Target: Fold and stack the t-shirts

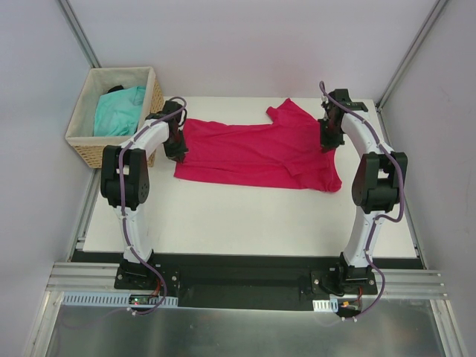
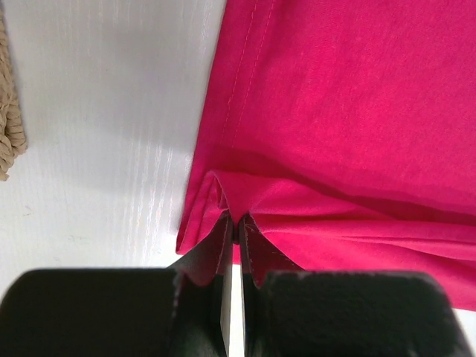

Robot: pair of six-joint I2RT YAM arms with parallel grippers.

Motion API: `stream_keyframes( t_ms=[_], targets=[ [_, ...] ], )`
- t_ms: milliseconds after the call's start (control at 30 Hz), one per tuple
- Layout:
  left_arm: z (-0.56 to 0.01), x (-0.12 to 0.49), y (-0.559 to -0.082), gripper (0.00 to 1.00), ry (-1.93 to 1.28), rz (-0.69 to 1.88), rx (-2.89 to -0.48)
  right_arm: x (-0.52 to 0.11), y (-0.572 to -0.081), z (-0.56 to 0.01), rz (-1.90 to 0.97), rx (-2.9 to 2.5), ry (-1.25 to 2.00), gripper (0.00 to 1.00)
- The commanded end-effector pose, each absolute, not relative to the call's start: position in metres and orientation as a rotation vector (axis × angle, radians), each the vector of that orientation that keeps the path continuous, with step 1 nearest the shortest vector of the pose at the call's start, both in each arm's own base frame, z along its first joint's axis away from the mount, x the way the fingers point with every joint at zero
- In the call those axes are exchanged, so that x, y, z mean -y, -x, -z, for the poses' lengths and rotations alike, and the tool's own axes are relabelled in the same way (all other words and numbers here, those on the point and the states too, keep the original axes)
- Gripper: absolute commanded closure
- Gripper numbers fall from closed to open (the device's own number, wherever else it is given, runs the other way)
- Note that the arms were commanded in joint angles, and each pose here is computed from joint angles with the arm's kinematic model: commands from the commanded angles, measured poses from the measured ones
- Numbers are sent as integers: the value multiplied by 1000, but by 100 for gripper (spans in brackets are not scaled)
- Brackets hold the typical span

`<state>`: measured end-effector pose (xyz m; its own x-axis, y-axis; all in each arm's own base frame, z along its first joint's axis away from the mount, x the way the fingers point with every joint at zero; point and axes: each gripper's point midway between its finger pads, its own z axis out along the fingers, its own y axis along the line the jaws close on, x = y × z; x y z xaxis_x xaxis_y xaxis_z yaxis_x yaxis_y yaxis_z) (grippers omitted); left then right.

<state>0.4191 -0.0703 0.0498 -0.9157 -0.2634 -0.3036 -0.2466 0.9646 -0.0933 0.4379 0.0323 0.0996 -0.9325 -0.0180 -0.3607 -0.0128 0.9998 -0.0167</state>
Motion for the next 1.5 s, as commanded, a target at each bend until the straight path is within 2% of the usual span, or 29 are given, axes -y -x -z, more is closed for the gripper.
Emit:
stream_keyframes(
  t_ms=[0,533,567,600,633,667,733,767,833,900,1000,1100,1200,1300,1333,1400,1433,1467],
  targets=[
    [-73,63,-419,100,416,55,-2737,-30,-461,-125,16,-2672,21,99],
    [-81,63,-425,100,412,59,-2724,-45,-468,-105,-97,-2717,32,99],
    [-82,63,-424,100,413,59,-2726,-46,-467,-104,-106,-2721,36,96],
    [-82,63,-424,100,412,61,-2726,-47,-468,-103,-112,-2722,35,84],
    [-82,63,-423,96,412,61,-2726,-47,-468,-103,-109,-2724,30,76],
    [-82,63,-423,83,415,58,-2729,-44,-470,-104,-87,-2716,13,67],
    [-86,62,-422,68,420,54,-2719,-43,-473,-113,-70,-2690,6,63],
    [-87,62,-423,59,420,54,-2714,-39,-476,-117,-57,-2675,-5,53],
    [-95,61,-425,54,425,45,-2689,-30,-482,-138,5,-2621,-22,50],
    [-102,58,-429,44,432,38,-2664,-21,-483,-154,58,-2582,-30,48],
    [-118,56,-439,40,427,31,-2618,-11,-479,-193,107,-2492,-31,47],
    [-132,55,-446,39,425,27,-2576,-7,-463,-212,80,-2465,-50,47],
    [-132,56,-445,39,430,39,-2579,-12,-430,-194,32,-2540,-56,48],
    [-122,60,-429,41,454,65,-2619,-22,-394,-167,-29,-2618,-40,53],
    [-120,60,-424,45,457,64,-2625,-25,-389,-163,-39,-2625,-44,54],
    [-114,58,-411,54,456,58,-2649,-32,-373,-149,-88,-2680,-46,67],
    [-112,58,-406,69,452,59,-2659,-35,-369,-144,-115,-2698,-61,78],
    [-113,59,-404,77,441,70,-2655,-38,-368,-139,-127,-2711,-62,83]
  ],
)
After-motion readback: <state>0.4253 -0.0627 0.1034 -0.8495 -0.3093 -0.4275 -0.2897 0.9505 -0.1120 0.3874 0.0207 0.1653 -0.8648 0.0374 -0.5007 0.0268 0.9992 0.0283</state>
